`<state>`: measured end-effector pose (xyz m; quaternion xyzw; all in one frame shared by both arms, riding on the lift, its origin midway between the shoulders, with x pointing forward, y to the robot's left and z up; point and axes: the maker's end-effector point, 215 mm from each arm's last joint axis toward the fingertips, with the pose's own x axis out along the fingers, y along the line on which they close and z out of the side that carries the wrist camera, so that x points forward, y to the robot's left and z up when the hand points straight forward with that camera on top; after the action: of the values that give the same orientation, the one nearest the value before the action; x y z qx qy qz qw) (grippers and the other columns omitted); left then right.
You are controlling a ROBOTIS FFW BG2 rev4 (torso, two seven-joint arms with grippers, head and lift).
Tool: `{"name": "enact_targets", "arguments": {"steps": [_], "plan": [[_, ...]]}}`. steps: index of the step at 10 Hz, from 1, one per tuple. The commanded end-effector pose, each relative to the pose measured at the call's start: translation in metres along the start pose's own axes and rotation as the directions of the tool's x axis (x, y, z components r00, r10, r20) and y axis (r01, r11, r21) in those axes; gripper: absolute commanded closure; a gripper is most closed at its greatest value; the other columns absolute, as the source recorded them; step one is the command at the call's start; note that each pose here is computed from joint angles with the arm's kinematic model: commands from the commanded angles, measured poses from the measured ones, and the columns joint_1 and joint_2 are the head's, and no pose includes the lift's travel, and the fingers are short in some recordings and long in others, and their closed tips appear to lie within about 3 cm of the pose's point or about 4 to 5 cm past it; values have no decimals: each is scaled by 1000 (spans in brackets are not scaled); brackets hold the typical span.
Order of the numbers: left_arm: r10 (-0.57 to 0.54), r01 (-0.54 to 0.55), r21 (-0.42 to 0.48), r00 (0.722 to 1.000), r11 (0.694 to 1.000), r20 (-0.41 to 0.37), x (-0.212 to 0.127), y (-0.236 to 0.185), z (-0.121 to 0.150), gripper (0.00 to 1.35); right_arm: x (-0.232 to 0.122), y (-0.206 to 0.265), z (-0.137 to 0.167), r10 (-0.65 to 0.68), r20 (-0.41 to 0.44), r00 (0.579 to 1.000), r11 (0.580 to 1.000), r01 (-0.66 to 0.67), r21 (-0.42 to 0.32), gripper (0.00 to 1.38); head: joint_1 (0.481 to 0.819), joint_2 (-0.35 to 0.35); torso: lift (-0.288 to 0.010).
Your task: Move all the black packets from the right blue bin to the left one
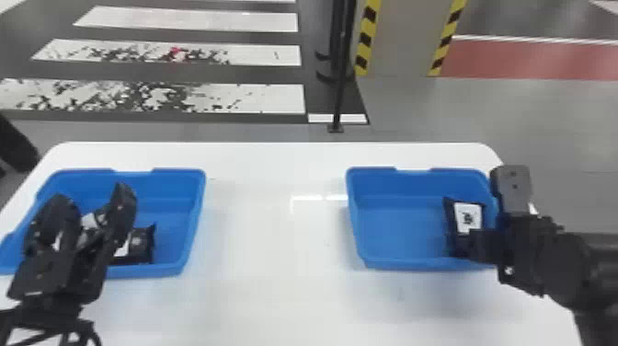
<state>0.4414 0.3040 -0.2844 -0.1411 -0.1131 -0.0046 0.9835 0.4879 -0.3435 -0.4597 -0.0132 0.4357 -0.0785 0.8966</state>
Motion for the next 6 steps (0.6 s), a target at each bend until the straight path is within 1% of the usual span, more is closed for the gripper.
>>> {"name": "enact_targets", "arguments": {"steps": [1,2,4,5,6], "plan": [[0,0,-1,1000,1000,-2,-1,0,-1,182,-2,17,14,64,59,996,998,-65,16,1170,695,-52,-168],[0,0,-1,1000,1000,0,-1,0,0,183,-2,37,30,146,127,981,988,-151,32,1170,695,-38,-168],[0,0,-10,1000,1000,19,-2,-2,4,186,-14,63,54,279,260,924,952,-302,51,1170,695,6,-168],[0,1,-18,999,1000,37,-3,-4,9,183,-33,81,63,357,322,877,920,-389,42,1170,695,16,-168],[0,1,-33,999,999,39,-3,-5,8,186,-64,101,79,429,386,817,884,-467,5,1170,695,36,-168]]}}
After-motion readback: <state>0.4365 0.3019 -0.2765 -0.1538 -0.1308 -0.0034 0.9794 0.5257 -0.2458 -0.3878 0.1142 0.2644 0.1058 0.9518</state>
